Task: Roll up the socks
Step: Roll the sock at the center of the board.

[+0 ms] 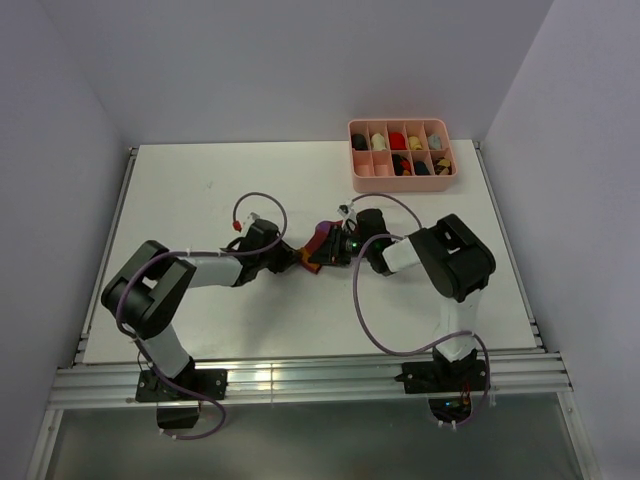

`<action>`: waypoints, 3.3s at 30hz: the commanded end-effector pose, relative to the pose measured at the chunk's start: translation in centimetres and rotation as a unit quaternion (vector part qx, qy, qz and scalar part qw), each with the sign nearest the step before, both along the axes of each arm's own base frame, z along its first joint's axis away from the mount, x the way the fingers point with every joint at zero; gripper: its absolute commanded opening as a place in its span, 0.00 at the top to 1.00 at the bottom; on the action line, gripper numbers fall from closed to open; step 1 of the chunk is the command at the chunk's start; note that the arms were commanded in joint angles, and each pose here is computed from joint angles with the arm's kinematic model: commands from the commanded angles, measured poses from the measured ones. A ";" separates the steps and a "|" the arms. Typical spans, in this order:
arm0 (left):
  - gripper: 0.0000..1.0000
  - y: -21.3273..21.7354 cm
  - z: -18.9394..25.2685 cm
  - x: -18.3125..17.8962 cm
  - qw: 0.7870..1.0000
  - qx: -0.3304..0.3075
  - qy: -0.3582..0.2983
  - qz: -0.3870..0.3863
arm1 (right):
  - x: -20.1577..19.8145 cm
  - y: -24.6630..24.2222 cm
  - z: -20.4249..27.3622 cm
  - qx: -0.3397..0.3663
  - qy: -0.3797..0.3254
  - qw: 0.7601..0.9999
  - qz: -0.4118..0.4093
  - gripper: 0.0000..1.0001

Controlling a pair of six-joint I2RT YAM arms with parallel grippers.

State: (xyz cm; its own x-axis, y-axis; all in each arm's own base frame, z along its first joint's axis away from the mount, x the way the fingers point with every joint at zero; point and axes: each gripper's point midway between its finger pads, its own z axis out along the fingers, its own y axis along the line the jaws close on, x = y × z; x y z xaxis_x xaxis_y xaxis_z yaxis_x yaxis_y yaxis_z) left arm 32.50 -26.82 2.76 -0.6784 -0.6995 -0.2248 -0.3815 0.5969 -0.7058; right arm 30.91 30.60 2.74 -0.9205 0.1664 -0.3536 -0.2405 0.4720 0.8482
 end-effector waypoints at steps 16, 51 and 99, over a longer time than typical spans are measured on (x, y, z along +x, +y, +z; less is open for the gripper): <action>0.88 1.7 -1.7 -1.5 0.991 0.116 0.060 -0.043 | 0.9 -2.0 6.4 -0.319 -0.401 0.858 -0.041 0.40; 0.81 1.0 0.5 -2.0 0.993 0.089 0.049 -0.064 | -2.0 2.9 -1.7 -0.418 -0.448 0.779 0.134 1.00; 0.41 -0.1 0.5 -2.1 0.999 0.030 0.003 -0.025 | -3.1 -0.7 -3.7 -0.026 0.066 0.997 0.018 1.00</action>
